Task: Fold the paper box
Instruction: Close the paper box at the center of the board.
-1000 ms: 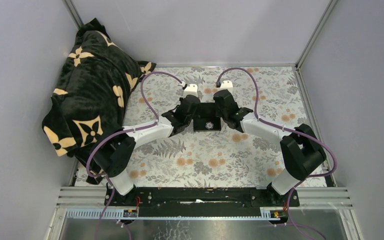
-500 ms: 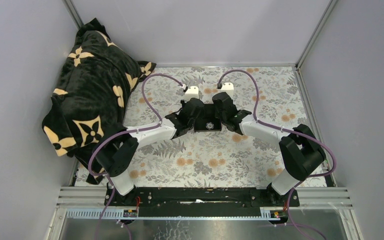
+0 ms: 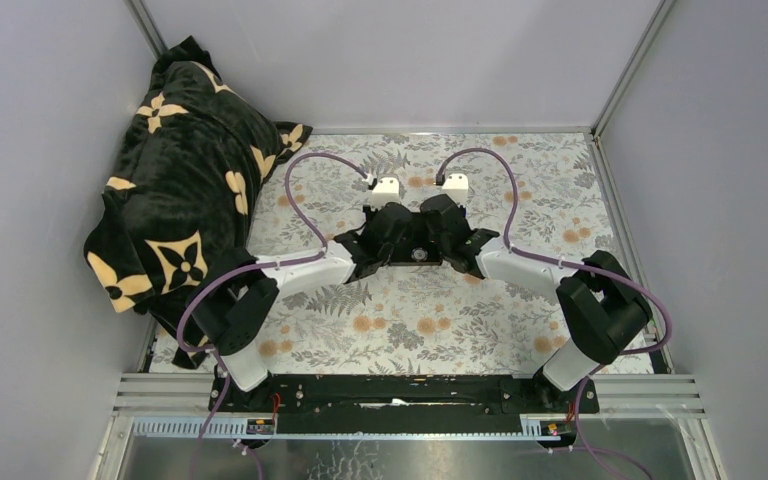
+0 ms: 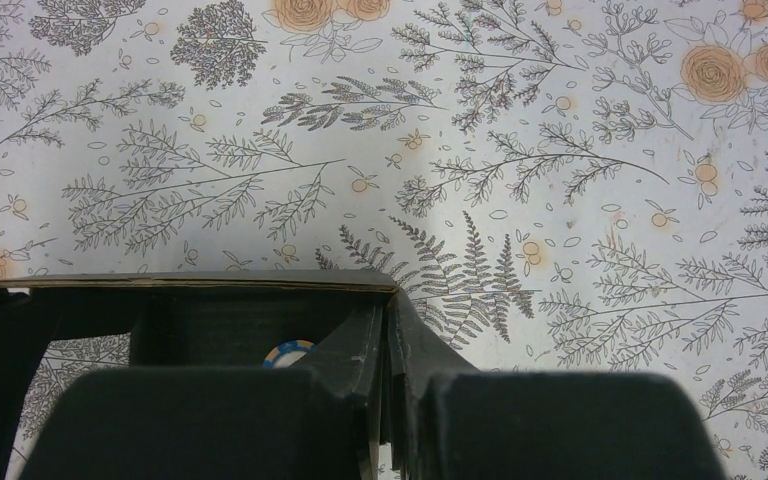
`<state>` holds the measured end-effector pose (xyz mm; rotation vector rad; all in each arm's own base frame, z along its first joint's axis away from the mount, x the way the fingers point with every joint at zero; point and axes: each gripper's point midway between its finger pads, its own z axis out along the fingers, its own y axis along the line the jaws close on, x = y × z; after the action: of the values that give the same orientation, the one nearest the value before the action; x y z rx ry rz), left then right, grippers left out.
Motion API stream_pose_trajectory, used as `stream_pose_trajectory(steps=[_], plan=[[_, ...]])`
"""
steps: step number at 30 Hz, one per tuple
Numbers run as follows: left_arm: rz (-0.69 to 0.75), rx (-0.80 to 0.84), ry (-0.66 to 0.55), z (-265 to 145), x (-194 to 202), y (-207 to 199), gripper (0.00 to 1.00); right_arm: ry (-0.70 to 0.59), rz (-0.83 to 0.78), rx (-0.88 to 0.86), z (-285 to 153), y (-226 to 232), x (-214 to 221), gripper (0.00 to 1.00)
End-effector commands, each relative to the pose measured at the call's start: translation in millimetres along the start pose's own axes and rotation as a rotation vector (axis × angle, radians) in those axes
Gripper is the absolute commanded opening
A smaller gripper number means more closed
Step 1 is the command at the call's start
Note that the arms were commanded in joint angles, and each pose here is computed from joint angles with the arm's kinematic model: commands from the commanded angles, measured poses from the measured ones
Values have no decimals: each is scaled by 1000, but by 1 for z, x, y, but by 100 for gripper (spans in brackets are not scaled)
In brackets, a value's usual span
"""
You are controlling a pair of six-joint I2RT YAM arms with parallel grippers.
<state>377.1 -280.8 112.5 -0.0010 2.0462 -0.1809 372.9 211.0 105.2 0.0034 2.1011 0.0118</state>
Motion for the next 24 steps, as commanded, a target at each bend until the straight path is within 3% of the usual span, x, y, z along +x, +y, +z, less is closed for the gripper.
stream_pose_trajectory(steps=[1,24], plan=[[-100,116,-70,-8,-12,-37,0,-90,88,-110,-17,34,-26,0],[-129,113,-42,-16,9,-38,0,-101,111,-108,-29,38,-14,0]])
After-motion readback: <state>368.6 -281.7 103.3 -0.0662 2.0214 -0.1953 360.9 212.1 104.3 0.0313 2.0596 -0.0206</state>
